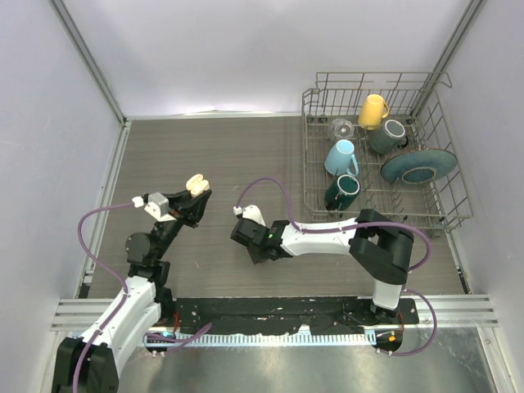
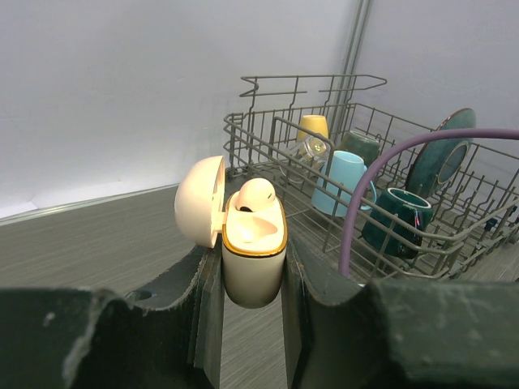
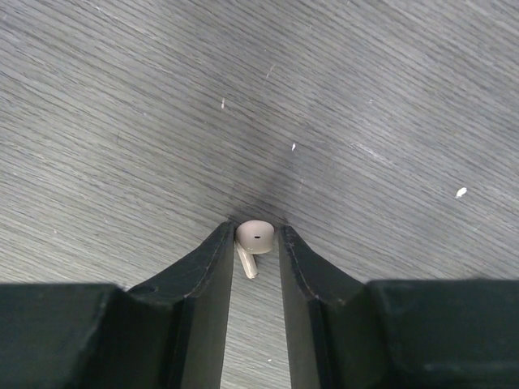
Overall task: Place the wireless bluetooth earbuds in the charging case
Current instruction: Pick up the earbud from the center of the board.
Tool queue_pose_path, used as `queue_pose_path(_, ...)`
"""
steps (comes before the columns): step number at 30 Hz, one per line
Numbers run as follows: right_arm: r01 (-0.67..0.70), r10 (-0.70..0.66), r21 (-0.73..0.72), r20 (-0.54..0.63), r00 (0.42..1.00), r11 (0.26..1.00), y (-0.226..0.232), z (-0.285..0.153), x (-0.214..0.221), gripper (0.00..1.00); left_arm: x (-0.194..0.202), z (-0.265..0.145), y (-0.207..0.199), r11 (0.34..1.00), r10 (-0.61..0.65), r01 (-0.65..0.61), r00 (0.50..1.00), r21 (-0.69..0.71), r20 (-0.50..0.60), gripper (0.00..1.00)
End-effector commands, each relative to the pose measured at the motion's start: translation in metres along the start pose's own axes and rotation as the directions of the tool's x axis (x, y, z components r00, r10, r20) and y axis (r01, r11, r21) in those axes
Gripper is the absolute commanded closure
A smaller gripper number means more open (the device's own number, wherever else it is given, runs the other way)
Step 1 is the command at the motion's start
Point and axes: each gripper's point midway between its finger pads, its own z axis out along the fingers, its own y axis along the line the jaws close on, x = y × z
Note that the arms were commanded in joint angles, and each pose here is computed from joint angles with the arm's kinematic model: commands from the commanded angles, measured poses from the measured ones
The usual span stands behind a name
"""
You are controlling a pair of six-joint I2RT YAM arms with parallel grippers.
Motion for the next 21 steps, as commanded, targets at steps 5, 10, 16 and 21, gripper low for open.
queue_pose_path(5, 0.059, -0.057, 0.030, -0.037, 0.998, 0.998, -0.0052, 0.0063, 0.0080, 0.65, -0.0113, 0.0016, -0.0005, 1.000, 0.018, -0.018, 0.999, 0.005, 0.045, 1.00)
queue_pose_path(10, 0.064, -0.063, 0.026, -0.037, 0.997, 0.998, -0.0038, 0.0079, 0.0075, 0.66, -0.0109, 0.0022, -0.0004, 1.000, 0.018, -0.018, 0.999, 0.006, 0.043, 1.00)
queue_pose_path(16, 0.068, -0.067, 0.018, -0.035, 0.997, 0.998, -0.0025, 0.0084, 0.0075, 0.71, -0.0099, 0.0021, -0.0007, 1.000, 0.016, -0.017, 0.999, 0.008, 0.039, 1.00)
queue_pose_path(21, 0.064, -0.063, 0.028, -0.015, 0.998, 0.998, -0.0050, 0.0058, 0.0031, 0.81, -0.0103, 0.0022, -0.0005, 1.000, 0.017, -0.017, 0.999, 0.007, 0.041, 1.00)
